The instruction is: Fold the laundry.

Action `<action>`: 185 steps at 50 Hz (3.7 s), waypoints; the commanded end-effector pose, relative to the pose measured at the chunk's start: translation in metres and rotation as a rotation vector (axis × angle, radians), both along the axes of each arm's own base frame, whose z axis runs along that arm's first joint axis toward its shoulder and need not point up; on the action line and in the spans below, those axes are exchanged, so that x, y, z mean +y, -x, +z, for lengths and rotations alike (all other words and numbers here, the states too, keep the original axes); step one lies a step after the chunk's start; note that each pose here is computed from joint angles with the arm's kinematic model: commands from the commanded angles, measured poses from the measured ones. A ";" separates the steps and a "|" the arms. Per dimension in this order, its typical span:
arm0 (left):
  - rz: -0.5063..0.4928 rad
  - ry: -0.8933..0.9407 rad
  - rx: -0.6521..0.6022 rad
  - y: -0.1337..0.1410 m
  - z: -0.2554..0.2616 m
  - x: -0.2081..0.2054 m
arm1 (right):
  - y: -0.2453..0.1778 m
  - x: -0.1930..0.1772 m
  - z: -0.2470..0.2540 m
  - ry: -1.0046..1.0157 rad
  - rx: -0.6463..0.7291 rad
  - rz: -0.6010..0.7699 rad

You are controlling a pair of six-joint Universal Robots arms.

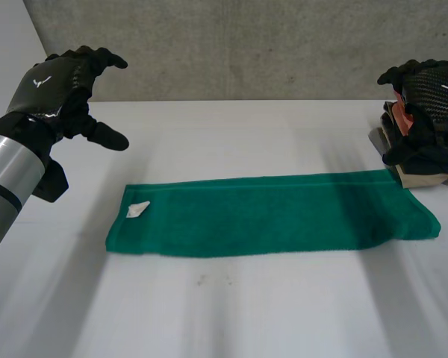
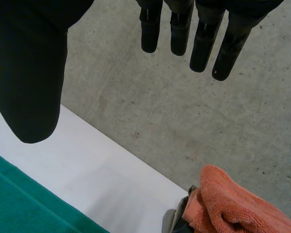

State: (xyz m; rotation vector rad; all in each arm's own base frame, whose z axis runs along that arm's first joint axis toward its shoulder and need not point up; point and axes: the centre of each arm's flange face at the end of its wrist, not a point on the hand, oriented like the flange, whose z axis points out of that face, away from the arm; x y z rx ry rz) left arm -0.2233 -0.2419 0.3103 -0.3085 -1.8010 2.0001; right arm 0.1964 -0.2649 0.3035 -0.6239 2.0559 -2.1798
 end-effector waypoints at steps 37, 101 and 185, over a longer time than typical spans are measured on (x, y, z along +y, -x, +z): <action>-0.199 0.083 -0.247 0.078 -0.040 0.032 | 0.090 -0.062 -0.126 -0.339 0.284 -0.065; 0.148 0.139 -0.242 -0.015 -0.005 -0.015 | -0.202 0.061 -0.101 0.414 0.503 0.680; -0.020 -0.071 -0.511 0.081 -0.119 -0.010 | -0.065 0.018 -0.149 -0.188 0.489 0.210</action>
